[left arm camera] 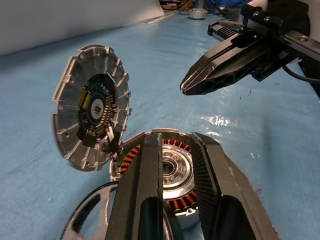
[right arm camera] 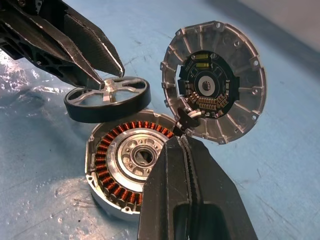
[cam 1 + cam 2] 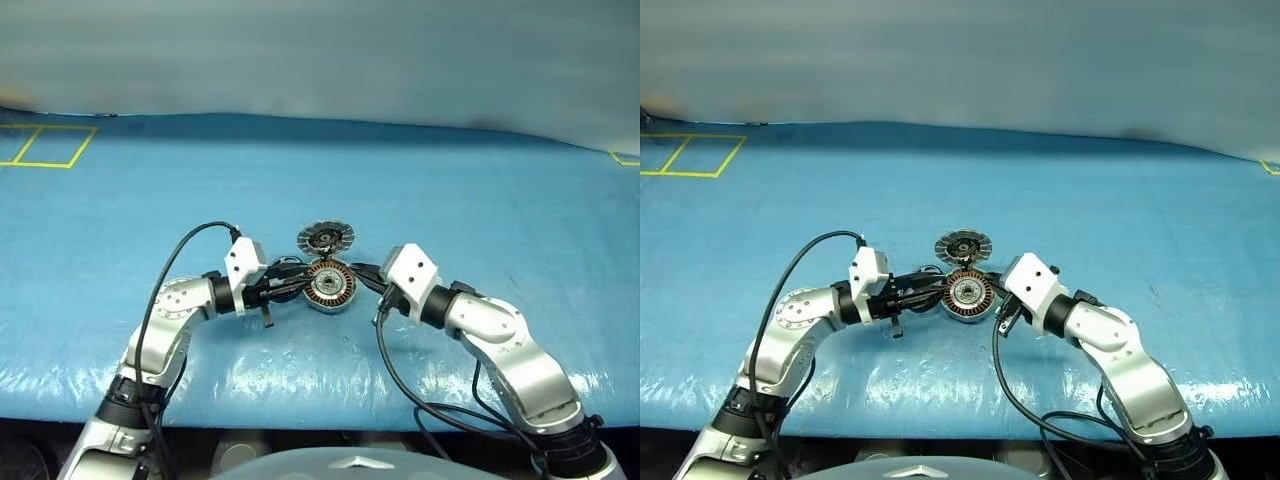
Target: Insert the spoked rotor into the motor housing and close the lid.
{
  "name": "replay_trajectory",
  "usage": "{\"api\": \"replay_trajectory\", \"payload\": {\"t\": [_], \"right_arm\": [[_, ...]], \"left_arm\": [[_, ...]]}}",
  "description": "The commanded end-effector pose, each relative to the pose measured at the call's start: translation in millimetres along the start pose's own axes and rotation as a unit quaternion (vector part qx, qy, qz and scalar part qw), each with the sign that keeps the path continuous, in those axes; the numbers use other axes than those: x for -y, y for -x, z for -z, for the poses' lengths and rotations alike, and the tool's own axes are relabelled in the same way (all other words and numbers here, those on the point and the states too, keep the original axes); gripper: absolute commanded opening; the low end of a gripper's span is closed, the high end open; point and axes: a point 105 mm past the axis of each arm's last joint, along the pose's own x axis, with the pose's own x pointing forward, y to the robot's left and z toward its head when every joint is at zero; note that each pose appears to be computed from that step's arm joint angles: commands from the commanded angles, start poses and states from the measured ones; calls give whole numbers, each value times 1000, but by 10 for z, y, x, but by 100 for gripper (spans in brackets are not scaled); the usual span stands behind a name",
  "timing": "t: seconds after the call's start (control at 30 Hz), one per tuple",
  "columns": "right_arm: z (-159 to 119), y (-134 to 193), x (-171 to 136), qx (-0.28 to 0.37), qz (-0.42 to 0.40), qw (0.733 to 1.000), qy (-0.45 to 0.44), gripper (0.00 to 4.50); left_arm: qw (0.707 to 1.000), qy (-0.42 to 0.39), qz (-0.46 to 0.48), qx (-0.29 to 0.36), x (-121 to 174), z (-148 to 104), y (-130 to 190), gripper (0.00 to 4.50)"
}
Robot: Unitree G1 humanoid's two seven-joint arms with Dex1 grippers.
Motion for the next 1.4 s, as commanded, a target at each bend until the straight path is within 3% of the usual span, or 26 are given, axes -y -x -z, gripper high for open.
{"api": "replay_trajectory", "payload": {"t": [0.03,0.3,0.47,0.67,0.9,1.07,1.2,1.33,1.4], "right_arm": [[-131,85,34,17,16,1000,18,0],[-71,54,-2,8,13,1000,13,0],[-93,-1,-11,14,4,1000,16,0],[-80,-24,-19,12,2,1000,18,0],[-46,-6,-20,6,8,1000,16,0],[-38,-1,-9,3,11,1000,18,0],[-10,-3,-18,-2,11,1000,19,0],[0,-10,-30,-4,11,1000,20,0],[-4,-8,-23,-4,14,1000,20,0]], "left_arm": [[999,-34,7,-11,0,-78,116,87],[993,-95,-37,-65,-379,-307,455,87],[980,-133,-29,-148,-564,-189,573,213],[977,-137,21,-163,-458,-143,498,415],[965,-177,44,-190,-484,-14,376,415],[937,-254,87,-223,-521,25,310,415],[939,-243,120,-211,-515,-15,266,415],[957,-177,142,-179,-481,-95,201,415],[945,-207,142,-210,-541,-50,246,415]]}}
